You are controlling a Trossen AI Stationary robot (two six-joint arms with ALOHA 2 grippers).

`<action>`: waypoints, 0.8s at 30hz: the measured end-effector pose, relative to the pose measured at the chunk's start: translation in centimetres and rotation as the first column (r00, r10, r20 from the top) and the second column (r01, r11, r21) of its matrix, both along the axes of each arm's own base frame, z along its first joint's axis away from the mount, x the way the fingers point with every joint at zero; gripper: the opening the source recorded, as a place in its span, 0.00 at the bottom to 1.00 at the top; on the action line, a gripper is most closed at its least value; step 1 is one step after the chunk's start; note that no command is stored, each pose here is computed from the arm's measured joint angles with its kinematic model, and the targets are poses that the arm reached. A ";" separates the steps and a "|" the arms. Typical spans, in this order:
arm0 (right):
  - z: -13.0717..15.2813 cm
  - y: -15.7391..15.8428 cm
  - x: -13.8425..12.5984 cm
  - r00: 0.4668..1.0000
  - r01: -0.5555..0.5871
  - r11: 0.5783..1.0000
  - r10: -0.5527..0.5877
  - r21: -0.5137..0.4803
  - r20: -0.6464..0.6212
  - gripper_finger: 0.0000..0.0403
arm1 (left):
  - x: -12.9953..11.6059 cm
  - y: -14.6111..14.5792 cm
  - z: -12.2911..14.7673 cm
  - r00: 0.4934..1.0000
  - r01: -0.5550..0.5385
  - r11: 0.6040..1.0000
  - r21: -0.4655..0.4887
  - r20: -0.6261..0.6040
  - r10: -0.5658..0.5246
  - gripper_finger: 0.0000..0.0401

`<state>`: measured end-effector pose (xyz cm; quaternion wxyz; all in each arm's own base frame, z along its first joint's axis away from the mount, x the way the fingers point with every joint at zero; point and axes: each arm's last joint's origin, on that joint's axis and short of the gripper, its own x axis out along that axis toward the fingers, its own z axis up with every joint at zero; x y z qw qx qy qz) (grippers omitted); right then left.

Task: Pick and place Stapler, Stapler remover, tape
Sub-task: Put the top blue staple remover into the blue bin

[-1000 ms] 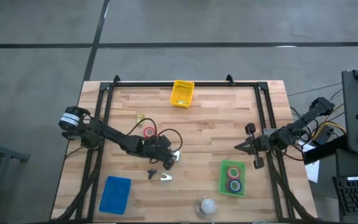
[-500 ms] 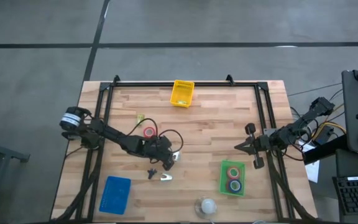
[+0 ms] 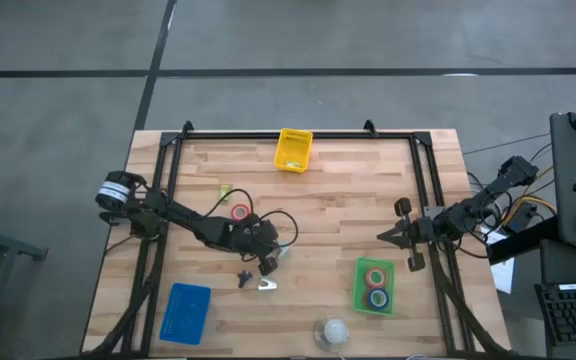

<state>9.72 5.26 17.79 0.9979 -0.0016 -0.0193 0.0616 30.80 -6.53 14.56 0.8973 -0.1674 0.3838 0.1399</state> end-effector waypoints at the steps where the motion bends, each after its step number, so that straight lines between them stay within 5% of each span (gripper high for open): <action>1: 0.0 0.0 0.0 1.000 0.000 1.000 0.000 -0.001 0.000 0.02 | 0.0 0.1 0.0 1.000 0.006 1.000 0.009 -0.002 -0.006 0.02; 13: 0.0 0.0 0.0 1.000 0.000 1.000 0.000 -0.002 0.000 0.02 | -0.7 1.4 1.0 0.997 0.063 0.995 0.073 -0.050 -0.060 0.01; 24: 0.0 0.0 0.0 1.000 0.000 1.000 0.000 0.000 0.000 0.02 | -5.9 1.9 6.8 0.989 0.100 0.994 0.041 -0.109 -0.095 0.01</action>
